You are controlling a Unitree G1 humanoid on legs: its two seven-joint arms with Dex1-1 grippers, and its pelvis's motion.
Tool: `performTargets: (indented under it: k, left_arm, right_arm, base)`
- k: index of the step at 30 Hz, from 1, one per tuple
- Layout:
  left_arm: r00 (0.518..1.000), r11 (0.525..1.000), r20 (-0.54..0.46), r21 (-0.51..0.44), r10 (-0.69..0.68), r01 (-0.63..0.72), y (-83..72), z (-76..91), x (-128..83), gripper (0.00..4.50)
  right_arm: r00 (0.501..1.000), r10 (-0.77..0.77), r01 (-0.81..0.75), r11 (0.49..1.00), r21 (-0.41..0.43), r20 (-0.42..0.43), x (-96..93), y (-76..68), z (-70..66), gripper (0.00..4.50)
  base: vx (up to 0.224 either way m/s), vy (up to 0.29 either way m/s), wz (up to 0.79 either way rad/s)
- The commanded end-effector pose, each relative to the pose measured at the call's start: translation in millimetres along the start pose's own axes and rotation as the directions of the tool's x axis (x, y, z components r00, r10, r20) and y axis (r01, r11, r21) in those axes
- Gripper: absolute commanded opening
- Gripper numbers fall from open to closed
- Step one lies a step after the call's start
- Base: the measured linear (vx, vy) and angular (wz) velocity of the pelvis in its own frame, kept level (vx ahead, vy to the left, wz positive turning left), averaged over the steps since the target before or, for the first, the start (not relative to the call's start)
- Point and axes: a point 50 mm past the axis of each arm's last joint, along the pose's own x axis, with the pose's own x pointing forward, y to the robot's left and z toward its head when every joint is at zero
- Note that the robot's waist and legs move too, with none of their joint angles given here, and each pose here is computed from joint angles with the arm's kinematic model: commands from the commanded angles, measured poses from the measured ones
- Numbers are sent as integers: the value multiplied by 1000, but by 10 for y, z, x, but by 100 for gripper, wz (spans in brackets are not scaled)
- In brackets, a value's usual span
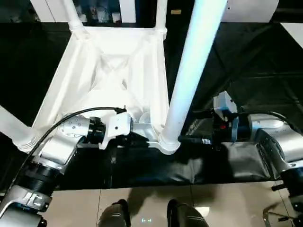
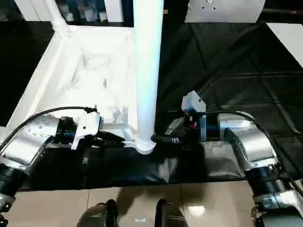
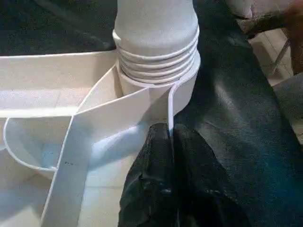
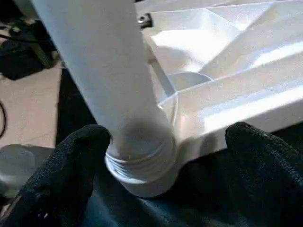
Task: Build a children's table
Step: Rotate leg to tighten
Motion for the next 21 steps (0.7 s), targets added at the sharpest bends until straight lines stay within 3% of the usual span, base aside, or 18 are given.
performTargets:
  k: [1, 6, 7, 10, 13, 21]
  left_arm:
    - [996, 996, -5, -3, -86, 86, -110, -32, 95, 0]
    - [997, 997, -12, -2, -81, 81, -98, -48, 133, 0]
    - [997, 997, -15, -2, -76, 76, -81, -52, 146, 0]
    - [997, 998, -21, 3, -68, 68, -49, -51, 155, 0]
    - [998, 998, -22, 5, -66, 66, -38, -49, 156, 0]
    - [997, 998, -24, 4, -67, 68, -24, -45, 163, 0]
  right_arm:
    - [998, 63, -63, 998, -10, 22, 31, 23, 58, 413]
    - [991, 127, -127, 992, -16, 34, 121, 51, 64, 401]
    - [990, 137, -137, 990, -17, 28, 144, 47, 55, 373]
    - [989, 146, -146, 989, -13, 16, 165, 33, 31, 368]
    - [989, 146, -146, 989, -9, 12, 178, 22, 17, 325]
    - [985, 174, -175, 984, 19, 20, 236, 18, -16, 273]
  base:
    - [0, 0, 0]
    - [0, 0, 0]
    - [0, 0, 0]
    - [0, 0, 0]
    - [0, 0, 0]
    - [0, 0, 0]
